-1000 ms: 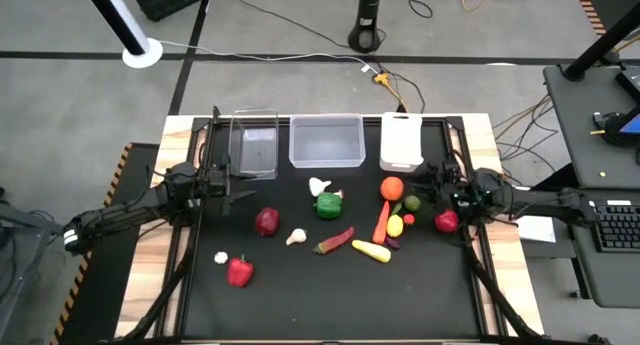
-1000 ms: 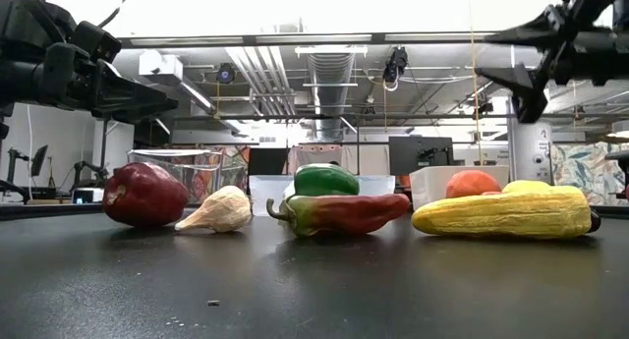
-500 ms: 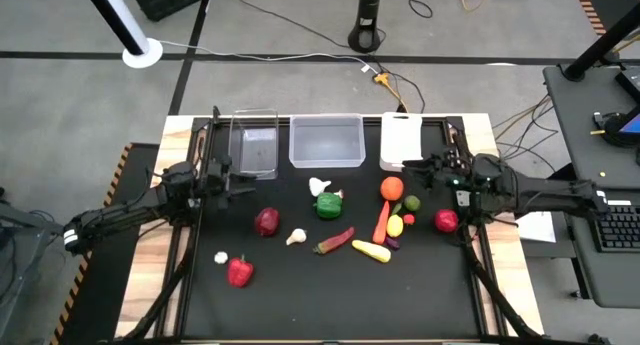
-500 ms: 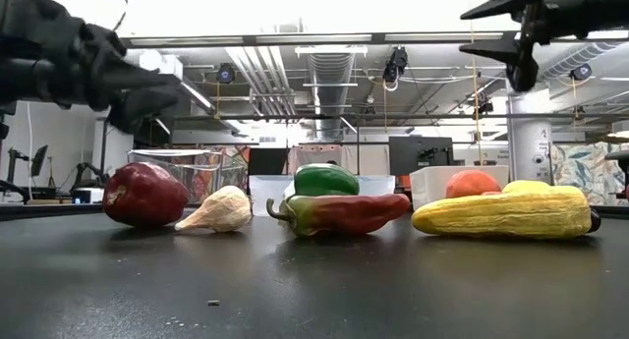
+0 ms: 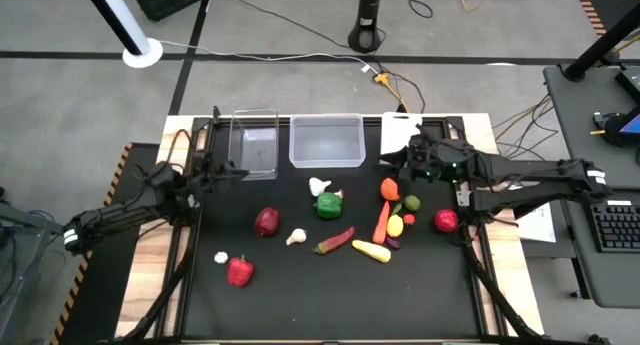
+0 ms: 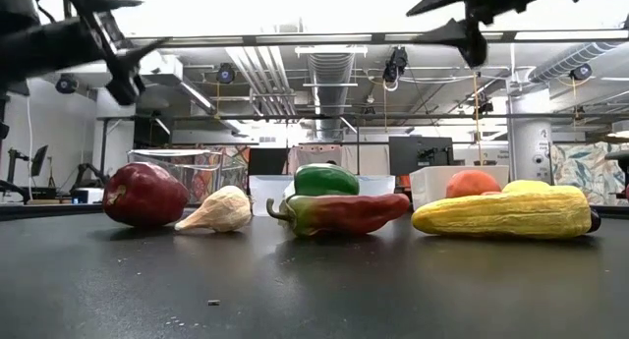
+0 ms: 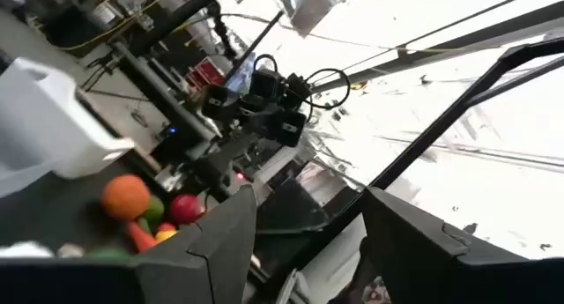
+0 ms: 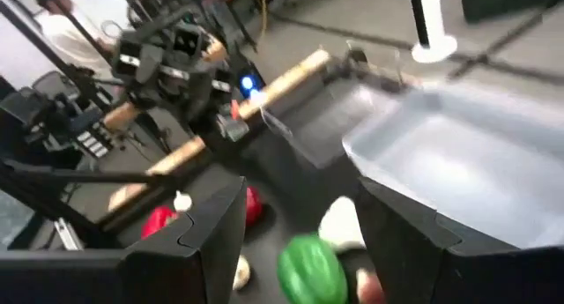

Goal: Sort produce into baskets
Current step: Put the green bell pepper into the transparent bin

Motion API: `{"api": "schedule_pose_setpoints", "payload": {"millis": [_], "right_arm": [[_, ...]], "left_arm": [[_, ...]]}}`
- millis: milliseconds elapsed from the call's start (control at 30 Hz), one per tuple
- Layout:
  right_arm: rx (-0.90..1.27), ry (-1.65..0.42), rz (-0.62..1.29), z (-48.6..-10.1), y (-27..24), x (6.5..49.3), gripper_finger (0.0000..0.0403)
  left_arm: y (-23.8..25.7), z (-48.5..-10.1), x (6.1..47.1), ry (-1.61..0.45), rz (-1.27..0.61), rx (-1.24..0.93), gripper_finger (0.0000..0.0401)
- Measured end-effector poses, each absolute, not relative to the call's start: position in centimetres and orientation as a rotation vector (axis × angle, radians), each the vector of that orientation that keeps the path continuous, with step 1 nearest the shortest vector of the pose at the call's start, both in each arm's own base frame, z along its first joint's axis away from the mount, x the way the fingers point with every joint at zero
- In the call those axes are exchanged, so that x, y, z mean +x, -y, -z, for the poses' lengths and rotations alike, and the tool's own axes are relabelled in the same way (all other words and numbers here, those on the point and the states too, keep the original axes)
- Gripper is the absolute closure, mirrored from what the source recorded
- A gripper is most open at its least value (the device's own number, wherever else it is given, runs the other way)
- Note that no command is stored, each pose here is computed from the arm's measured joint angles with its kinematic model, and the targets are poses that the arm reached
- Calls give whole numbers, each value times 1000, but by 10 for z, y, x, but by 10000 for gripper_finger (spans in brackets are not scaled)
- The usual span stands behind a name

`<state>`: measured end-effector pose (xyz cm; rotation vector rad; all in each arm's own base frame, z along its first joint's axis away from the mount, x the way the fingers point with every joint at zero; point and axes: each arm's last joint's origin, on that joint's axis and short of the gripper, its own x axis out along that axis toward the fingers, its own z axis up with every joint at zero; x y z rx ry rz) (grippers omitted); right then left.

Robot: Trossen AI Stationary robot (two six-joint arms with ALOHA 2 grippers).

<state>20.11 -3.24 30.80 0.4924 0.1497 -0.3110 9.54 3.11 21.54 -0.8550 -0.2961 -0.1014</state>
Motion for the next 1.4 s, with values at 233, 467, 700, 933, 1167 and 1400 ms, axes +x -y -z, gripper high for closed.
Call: {"api": "schedule_pose_setpoints", "payload": {"millis": [233, 467, 700, 933, 1167, 1400], "right_arm": [[381, -190, 308, -320, 36, 226, 200], [380, -254, 322, -335, 38, 238, 199], [302, -353, 334, -353, 40, 246, 199], [252, -500, 340, -364, 41, 254, 199], [244, -640, 350, -359, 42, 259, 199], [229, -691, 378, -348, 44, 269, 199]], "left_arm": [[-31, -247, 95, 14, -51, -853, 209], [-24, -265, 85, -371, -145, -1064, 209], [-21, -286, 80, -394, -136, -1174, 209], [-24, -293, 86, -327, -167, -1275, 209], [-24, -289, 91, -333, -85, -1313, 209], [-28, -292, 100, -307, -124, -1226, 209]]}}
